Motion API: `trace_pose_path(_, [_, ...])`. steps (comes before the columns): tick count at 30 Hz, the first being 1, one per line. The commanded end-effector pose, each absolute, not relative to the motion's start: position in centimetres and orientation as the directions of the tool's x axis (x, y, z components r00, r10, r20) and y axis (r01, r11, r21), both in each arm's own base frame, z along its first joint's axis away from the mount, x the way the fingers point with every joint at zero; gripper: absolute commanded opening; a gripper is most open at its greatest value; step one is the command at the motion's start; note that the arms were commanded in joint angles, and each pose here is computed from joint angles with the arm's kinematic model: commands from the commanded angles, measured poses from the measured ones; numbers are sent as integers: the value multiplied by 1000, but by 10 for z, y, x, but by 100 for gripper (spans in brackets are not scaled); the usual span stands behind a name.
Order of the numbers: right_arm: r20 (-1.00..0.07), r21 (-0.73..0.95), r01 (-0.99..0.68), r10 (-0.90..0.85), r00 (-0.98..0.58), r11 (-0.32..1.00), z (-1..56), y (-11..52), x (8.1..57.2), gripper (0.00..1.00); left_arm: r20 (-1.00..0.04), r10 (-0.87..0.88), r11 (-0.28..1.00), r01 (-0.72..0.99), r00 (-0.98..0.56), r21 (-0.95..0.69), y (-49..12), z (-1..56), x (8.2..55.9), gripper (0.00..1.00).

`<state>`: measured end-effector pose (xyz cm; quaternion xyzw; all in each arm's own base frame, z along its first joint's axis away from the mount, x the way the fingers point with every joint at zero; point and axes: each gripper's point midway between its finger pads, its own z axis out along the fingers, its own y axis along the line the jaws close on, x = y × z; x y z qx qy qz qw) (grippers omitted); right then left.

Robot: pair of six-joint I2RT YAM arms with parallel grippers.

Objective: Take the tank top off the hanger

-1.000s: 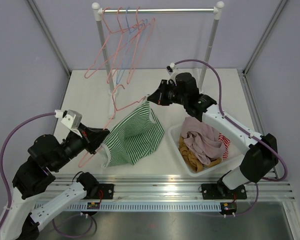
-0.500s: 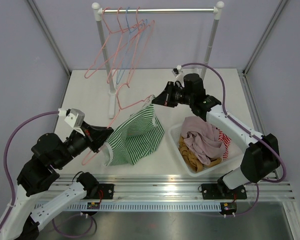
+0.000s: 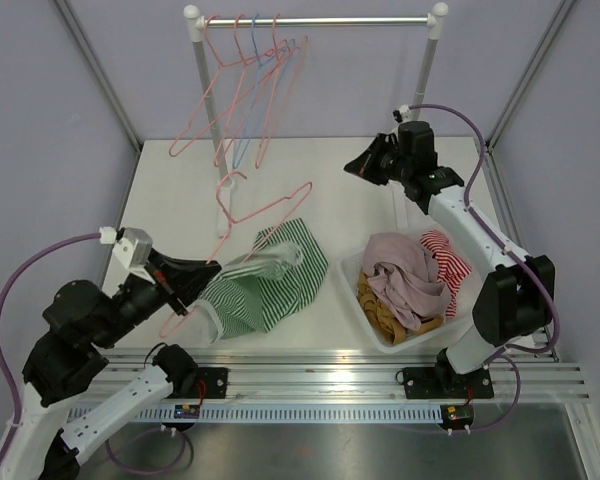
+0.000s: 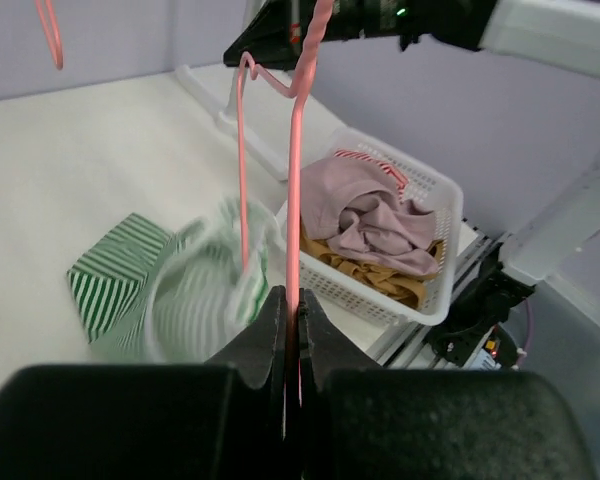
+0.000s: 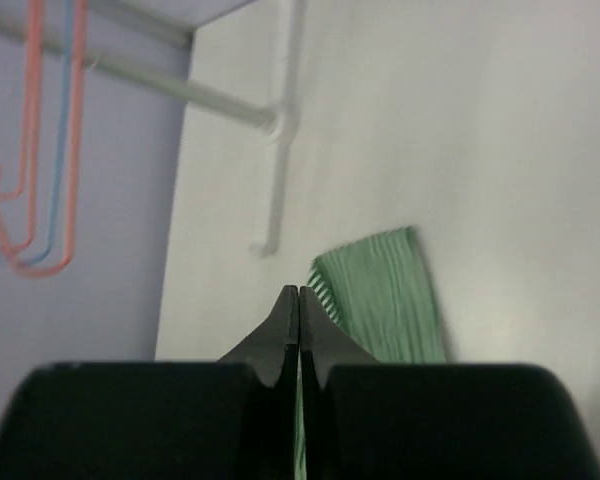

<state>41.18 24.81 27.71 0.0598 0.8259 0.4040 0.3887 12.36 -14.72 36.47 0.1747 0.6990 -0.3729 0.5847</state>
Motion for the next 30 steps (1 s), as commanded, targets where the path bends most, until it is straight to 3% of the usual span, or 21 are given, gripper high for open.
trace_pose_path(1, [-639, 626, -47, 479, -602, 778, 254, 191, 453, 0, -937, -322, 561, 771, -134, -303, -139, 420, 94, 0])
trace_pose_path(5, [-574, 736, -156, 485, -659, 659, 260, 218, 428, 0, -933, -345, 561, 774, -106, -295, -143, 430, 101, 0])
trace_pose_path(9, [-577, 765, -277, 428, -696, 582, 261, 245, 391, 0, -934, -346, 554, 782, -93, -284, -163, 440, 122, 0])
trace_pose_path(11, [-637, 738, -367, 406, -655, 566, 280, 249, 376, 11, -925, -378, 554, 789, -47, -266, -169, 454, 132, 0])
trace_pose_path(16, [-660, 740, -470, 384, -645, 482, 286, 253, 326, 33, -898, -435, 624, 741, 64, -249, -177, 481, 171, 0])
trace_pose_path(17, [-695, 717, -558, 373, -614, 417, 307, 257, 308, 43, -891, -447, 630, 737, 84, -247, -178, 484, 176, 0])
trace_pose_path(21, [-746, 666, -692, 268, -609, 280, 308, 278, 250, 63, -829, -518, 617, 763, 212, -191, -188, 500, 188, 0])
trace_pose_path(23, [-783, 622, -730, 242, -573, 284, 311, 280, 236, 66, -806, -532, 610, 777, 257, -155, -197, 504, 194, 0])
trace_pose_path(27, [-821, 569, -791, 204, -533, 226, 319, 295, 208, 98, -745, -590, 574, 811, 313, -114, -213, 520, 202, 0])
trace_pose_path(30, [-864, 502, -833, 183, -470, 232, 319, 310, 199, 99, -730, -626, 524, 841, 275, -133, -225, 530, 204, 0])
